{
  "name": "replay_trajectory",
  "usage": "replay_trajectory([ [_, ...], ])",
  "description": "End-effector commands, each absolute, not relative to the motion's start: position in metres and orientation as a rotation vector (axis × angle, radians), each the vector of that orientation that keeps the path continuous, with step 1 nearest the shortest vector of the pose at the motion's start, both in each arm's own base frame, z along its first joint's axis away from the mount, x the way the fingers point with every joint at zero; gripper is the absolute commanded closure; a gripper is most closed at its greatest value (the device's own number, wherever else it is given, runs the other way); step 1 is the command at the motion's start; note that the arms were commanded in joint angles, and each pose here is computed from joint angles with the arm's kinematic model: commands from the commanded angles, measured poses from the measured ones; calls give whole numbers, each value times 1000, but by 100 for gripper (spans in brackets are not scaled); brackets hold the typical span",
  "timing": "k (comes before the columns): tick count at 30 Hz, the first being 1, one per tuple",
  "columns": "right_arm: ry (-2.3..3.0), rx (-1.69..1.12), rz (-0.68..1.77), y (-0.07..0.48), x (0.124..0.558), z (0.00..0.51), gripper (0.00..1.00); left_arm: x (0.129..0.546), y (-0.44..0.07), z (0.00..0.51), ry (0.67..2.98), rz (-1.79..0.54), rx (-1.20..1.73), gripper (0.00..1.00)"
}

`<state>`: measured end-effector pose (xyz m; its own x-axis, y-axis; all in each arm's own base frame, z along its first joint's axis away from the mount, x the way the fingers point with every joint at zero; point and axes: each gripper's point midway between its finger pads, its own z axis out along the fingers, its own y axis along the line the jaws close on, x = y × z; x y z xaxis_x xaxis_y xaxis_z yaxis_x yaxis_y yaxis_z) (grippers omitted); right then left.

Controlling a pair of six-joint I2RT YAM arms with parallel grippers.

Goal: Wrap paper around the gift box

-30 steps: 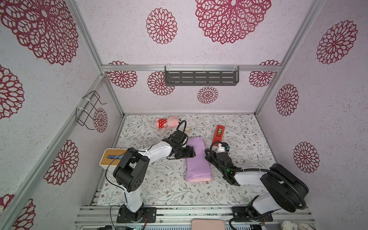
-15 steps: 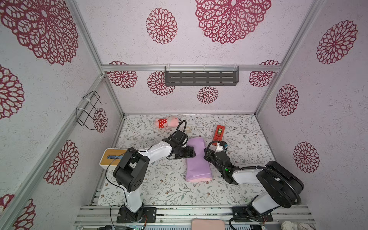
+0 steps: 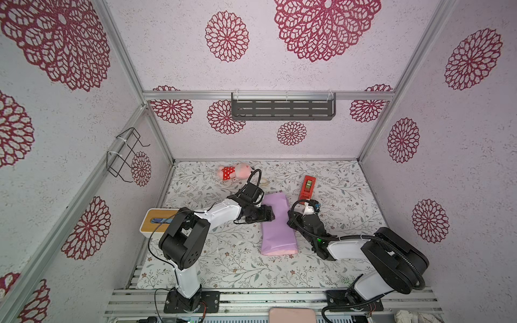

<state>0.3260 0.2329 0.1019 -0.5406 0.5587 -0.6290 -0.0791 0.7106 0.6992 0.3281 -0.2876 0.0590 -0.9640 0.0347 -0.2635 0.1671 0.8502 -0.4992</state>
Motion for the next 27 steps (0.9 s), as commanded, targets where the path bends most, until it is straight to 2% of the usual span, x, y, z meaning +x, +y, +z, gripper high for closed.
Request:
replay_trajectory([
  [1,1996,320,827,231,320,103,100,315,-260,17,2897,-595,114,20],
  [15,2070,250,783,231,313,92,100,317,-260,19,2890,-601,112,20],
  [27,2083,223,789,234,310,90,91,316,-260,19,2890,-602,115,20],
])
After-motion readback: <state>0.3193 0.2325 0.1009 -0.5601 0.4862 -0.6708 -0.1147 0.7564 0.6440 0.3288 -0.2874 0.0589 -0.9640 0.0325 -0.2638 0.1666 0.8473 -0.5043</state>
